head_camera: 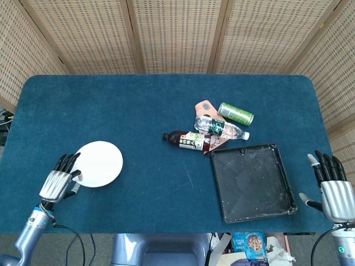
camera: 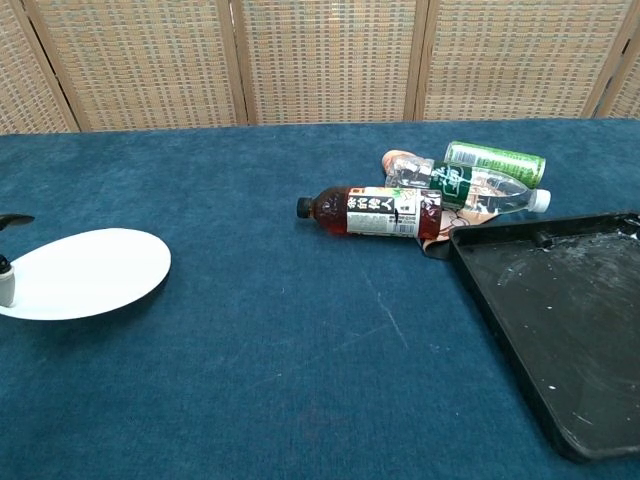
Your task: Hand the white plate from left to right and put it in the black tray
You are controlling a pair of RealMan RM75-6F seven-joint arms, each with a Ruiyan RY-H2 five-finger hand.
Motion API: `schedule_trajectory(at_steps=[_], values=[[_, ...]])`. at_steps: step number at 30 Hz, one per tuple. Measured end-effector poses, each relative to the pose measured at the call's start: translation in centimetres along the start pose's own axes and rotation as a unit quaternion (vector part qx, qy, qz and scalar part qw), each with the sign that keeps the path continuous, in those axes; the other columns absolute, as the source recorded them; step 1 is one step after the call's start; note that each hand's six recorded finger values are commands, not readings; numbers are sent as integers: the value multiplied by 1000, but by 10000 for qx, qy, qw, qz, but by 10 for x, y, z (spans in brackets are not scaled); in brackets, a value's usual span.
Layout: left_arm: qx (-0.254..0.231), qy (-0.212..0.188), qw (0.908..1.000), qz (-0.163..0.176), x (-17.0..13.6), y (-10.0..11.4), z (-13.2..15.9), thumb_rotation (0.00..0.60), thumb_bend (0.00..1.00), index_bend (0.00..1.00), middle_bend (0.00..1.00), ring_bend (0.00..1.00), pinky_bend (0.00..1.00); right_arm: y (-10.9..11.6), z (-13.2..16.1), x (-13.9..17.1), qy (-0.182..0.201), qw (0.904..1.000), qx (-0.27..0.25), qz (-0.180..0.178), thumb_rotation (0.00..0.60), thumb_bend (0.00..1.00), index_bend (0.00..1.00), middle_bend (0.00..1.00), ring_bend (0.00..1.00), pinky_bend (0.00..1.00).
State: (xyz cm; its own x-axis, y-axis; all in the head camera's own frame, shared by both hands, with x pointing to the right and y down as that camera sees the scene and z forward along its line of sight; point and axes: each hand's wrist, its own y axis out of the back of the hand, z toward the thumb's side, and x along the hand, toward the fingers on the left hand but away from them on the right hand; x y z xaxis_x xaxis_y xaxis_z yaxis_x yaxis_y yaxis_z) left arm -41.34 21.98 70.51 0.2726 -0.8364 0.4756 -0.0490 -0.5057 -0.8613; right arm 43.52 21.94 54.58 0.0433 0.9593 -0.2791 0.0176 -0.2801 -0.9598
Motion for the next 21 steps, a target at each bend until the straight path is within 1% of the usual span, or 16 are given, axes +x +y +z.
schedule_trajectory(at_steps=[5, 8, 11, 14, 15, 18, 21], values=[[-150, -6, 9998, 129, 7, 2, 3, 600, 503, 662, 0, 0, 0, 0, 0, 0, -3, 10000, -16, 1, 600, 0, 0, 0, 0, 0], [-301, -30, 9992, 269, 11, 7, 6, 600, 503, 693, 0, 0, 0, 0, 0, 0, -6, 10000, -24, -1, 600, 0, 0, 0, 0, 0], [-528, -103, 9970, 551, 15, 17, 10, 600, 503, 720, 0, 0, 0, 1, -1, 0, -16, 10000, -33, 0, 600, 0, 0, 0, 0, 0], [-749, -231, 9928, 904, 20, 32, 18, 600, 503, 746, 0, 0, 0, 1, -1, 0, -15, 10000, -44, 2, 600, 0, 0, 0, 0, 0], [-837, -307, 9903, 1070, 23, 40, 23, 600, 503, 753, 0, 0, 0, 0, -1, -1, -15, 10000, -46, 7, 600, 0, 0, 0, 0, 0], [-1050, -517, 9833, 1394, 30, 57, 38, 600, 503, 765, 0, 0, 0, 0, -1, -1, -7, 10000, -43, 20, 600, 0, 0, 0, 0, 0], [-1184, -751, 9774, 1583, 38, 71, 55, 600, 508, 787, 0, 0, 0, 0, -1, -1, -6, 10000, -41, 21, 600, 0, 0, 0, 0, 0]])
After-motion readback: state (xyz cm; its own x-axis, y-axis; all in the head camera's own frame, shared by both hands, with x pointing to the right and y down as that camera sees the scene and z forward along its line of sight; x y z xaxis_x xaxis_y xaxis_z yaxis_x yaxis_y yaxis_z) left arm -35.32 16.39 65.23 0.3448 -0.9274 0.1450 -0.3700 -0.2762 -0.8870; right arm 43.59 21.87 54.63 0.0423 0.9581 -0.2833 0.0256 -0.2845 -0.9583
